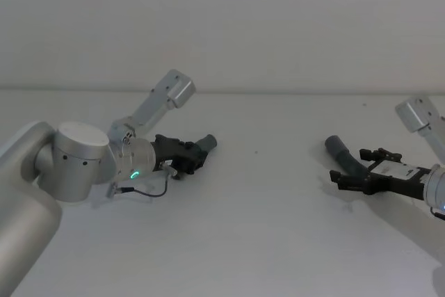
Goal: Use both hands to pick up one end of the pipe from the table, align the ends, and insert them.
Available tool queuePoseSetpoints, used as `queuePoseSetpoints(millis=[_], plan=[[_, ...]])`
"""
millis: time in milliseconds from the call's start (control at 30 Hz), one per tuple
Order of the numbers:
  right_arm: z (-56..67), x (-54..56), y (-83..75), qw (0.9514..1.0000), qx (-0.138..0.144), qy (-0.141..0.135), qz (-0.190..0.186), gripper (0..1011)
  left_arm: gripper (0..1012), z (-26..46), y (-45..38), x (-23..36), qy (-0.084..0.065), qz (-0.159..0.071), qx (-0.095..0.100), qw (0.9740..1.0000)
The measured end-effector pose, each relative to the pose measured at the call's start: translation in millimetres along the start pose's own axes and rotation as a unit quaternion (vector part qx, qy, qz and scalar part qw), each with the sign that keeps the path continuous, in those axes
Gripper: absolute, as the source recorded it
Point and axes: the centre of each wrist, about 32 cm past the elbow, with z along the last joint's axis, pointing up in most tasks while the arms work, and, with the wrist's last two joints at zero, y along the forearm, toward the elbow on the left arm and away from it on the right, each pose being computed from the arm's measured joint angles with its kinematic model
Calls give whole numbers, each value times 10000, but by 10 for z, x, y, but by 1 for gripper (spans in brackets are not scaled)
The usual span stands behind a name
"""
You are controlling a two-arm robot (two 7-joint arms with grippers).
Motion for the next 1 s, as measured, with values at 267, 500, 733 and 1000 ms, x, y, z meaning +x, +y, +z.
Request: queuePoseSetpoints(millis=[267, 500, 733, 1000], plan=[[11, 43, 41, 9999, -72, 0, 104, 1002, 343, 0, 0, 0, 0, 0, 0, 10000], [20, 70, 72, 9998, -109, 10, 167, 1002, 342, 0, 0, 0, 0, 0, 0, 10000], [30, 85, 91, 9997, -132, 15, 207, 1002, 343, 0, 0, 0, 0, 0, 0, 10000], [33, 94, 102, 9996, -146, 21, 229, 966, 342, 0, 0, 0, 0, 0, 0, 10000]])
